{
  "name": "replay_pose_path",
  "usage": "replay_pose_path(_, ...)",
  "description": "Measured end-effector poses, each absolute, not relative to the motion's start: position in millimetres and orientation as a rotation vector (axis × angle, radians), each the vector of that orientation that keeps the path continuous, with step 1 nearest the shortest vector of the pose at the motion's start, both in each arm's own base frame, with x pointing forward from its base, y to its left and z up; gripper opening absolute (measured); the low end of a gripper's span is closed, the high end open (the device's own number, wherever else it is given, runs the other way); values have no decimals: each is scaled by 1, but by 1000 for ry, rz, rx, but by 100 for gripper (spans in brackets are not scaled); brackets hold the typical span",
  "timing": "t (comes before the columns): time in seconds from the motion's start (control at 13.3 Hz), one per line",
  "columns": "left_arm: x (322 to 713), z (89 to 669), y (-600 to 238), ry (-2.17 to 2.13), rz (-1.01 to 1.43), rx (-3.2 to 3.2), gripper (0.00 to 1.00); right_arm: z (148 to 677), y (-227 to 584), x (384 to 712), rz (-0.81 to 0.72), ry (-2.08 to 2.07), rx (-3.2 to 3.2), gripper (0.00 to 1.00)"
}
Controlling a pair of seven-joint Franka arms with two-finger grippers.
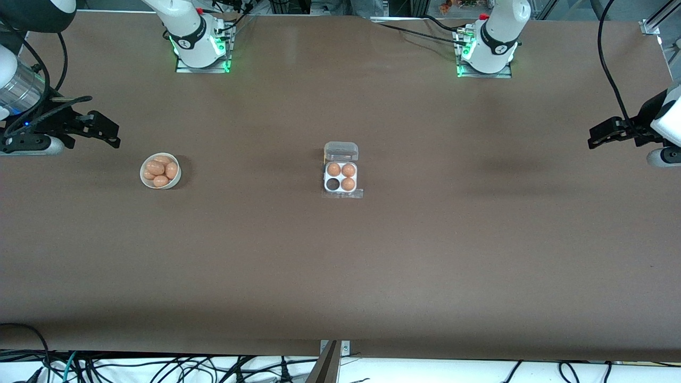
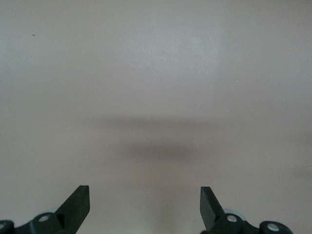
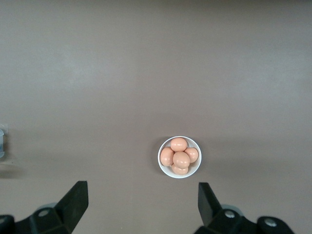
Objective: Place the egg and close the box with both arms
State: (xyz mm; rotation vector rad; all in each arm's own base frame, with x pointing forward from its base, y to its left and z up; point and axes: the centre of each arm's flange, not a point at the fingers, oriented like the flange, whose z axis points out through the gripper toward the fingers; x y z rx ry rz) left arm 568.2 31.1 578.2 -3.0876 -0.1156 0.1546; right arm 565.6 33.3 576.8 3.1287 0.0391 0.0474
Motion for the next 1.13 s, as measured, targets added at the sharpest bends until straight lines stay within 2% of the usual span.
replay_pose_path(1.13,570,574,35,-127,167,-3087,100,566,33,567,9,40,3127,100)
